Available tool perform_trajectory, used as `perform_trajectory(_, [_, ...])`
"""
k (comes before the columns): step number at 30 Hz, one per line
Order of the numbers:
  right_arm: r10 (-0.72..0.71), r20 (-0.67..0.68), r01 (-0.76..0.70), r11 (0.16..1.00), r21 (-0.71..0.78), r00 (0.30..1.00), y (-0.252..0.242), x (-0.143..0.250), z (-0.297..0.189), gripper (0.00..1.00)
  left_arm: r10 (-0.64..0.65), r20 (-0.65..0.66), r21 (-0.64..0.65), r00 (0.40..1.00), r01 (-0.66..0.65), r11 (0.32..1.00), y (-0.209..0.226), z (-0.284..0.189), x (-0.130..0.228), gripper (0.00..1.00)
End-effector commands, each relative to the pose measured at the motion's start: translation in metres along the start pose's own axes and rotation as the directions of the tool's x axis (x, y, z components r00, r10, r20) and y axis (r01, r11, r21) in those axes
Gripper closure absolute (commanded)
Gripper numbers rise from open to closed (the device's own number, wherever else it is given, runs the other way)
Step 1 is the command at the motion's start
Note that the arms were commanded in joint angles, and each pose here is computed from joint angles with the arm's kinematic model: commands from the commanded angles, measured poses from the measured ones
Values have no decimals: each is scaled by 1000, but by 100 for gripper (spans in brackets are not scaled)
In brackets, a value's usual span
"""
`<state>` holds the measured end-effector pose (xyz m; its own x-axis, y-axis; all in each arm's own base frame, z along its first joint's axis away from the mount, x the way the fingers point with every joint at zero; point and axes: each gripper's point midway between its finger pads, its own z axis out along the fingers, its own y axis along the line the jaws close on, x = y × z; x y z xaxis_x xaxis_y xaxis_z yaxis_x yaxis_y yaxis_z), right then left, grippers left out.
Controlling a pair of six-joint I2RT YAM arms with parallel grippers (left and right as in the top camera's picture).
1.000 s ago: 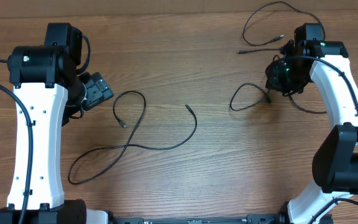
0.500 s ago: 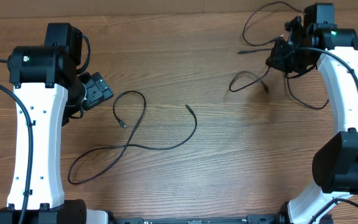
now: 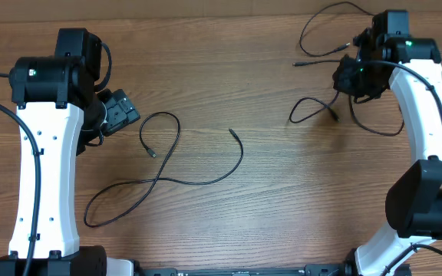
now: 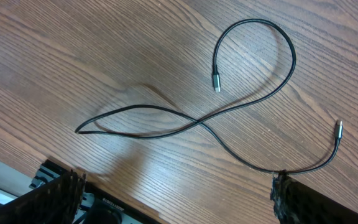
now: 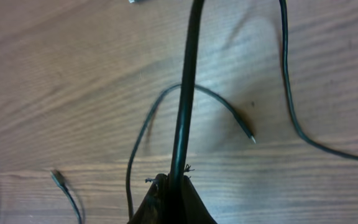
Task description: Untangle cables
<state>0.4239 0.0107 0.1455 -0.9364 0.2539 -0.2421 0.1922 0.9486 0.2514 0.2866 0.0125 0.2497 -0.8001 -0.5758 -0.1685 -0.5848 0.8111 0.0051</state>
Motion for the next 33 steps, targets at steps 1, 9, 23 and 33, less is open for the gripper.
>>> perform_trajectory(1, [0,11,0,1000,22,1000,-4,3,-1,96,6,-5,-1,1000,-6,1000,0,2,0,1])
perform_trajectory(9, [51,31,-56,981,183,998,-35,5,5,96,6,-5,-1,1000,-6,1000,0,2,0,0])
perform_trajectory(23, [68,90,-89,961,262,994,-55,2,24,96,6,-5,-1,1000,-6,1000,0,2,0,1])
perform_trajectory(33, [76,53,-87,967,241,996,-62,25,59,96,6,-5,-1,1000,-6,1000,0,2,0,0])
